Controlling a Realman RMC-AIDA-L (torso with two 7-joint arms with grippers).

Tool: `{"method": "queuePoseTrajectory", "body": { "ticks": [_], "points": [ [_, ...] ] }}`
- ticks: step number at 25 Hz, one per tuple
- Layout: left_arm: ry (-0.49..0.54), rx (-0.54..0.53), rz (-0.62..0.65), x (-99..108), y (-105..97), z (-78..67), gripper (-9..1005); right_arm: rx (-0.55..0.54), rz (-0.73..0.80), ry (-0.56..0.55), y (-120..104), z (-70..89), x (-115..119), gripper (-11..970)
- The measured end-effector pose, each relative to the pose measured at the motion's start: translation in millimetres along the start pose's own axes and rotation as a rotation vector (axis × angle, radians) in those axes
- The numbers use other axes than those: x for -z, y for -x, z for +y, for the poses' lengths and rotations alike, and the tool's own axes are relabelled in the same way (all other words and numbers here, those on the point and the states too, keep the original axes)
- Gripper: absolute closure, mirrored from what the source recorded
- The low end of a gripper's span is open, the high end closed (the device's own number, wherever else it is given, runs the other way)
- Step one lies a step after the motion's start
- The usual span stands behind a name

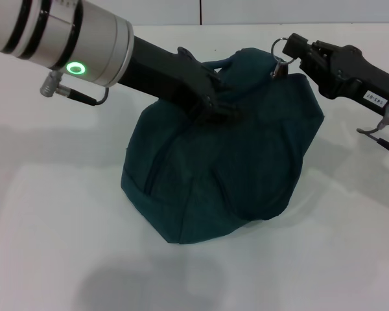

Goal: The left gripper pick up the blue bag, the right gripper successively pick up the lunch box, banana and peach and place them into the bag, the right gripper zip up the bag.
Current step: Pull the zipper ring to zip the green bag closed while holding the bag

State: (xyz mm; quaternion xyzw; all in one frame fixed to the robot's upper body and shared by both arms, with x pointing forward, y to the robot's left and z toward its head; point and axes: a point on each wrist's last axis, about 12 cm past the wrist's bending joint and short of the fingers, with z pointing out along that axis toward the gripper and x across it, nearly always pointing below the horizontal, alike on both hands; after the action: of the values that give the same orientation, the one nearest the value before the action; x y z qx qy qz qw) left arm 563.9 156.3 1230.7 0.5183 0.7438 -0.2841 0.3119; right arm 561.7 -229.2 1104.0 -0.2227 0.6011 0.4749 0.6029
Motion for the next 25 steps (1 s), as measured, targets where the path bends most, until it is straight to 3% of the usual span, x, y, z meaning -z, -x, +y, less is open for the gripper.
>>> {"method": "queuePoseTrajectory", "body": {
  "ticks": [2,5,10,15,25],
  "points": [
    [0.009,-0.003,0.003,-1,0,0.9,409,-0.001,0.002,0.001,0,-0.3,-1,856],
    [0.016,-0.006,0.002,-1,-1,2.1,621,-0.002,0.003,0.002,0,-0.3,-1,855],
    [0.016,-0.028,0.001,-1,-1,2.1,852,-0.004,0.001,0.000,0,-0.4,-1,853],
    [0.016,-0.028,0.002,-1,-2,2.6,941,-0.005,-0.010,-0.009,1,-1.6,0,851],
    [0.009,-0.022,-0.056,8,2,3.9,952,-0.044,-0.079,-0.159,3,-17.7,29,846]
  ]
}}
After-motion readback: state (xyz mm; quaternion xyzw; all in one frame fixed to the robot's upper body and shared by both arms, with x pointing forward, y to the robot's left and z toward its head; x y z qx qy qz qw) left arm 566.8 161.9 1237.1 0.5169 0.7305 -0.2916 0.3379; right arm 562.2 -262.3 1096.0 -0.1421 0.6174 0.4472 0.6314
